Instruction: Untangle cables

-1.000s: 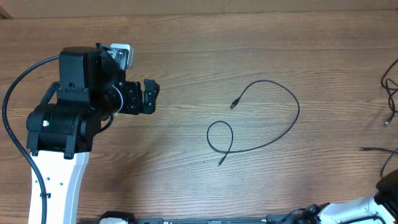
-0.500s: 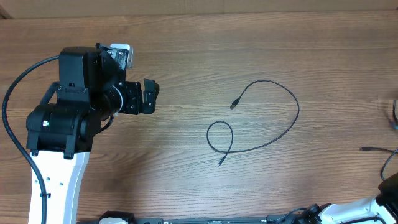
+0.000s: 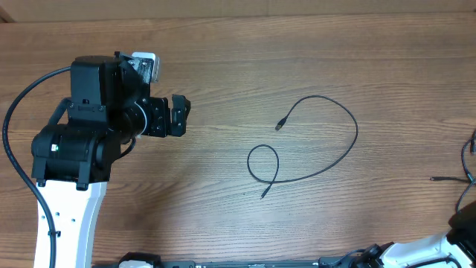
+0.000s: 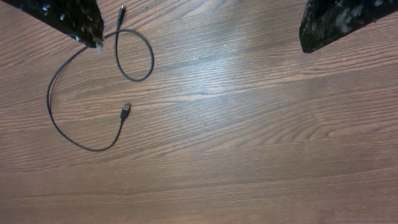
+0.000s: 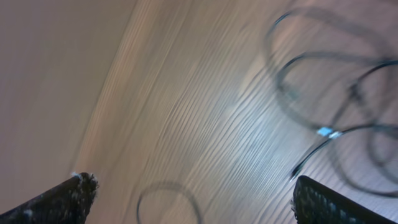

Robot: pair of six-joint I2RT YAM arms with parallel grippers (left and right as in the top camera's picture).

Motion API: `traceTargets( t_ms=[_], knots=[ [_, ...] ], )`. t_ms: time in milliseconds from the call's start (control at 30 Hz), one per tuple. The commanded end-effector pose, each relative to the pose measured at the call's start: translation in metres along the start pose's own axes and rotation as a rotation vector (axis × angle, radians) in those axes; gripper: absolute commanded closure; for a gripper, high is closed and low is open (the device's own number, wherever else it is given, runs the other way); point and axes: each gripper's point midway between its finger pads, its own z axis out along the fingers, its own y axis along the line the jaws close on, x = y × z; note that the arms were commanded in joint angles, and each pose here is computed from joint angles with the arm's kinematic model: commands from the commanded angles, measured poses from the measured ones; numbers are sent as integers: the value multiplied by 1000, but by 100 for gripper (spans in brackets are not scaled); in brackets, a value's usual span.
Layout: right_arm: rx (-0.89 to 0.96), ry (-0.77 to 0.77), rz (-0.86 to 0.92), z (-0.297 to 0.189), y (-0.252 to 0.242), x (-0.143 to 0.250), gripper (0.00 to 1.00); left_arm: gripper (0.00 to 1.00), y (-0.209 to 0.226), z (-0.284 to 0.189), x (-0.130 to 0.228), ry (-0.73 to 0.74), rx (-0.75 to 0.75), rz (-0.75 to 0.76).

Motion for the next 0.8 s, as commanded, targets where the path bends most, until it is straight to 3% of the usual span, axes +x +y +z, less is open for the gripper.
traceTargets(
  t_ms=[0,267,467,767],
  knots=[
    [-129,98,-197,-2,49,37,0,0,-1,-1,-3,-6,0,-3],
    [-122,405,-349,48,79,126,0,0,-1,-1,-2,-6,0,-3],
    [-87,668,-304,117,53,205,0,0,-1,-1,-3,-6,0,-3],
    [-192,829,-323,159,30,277,0,0,-1,-1,-2,-6,0,-3]
  ],
)
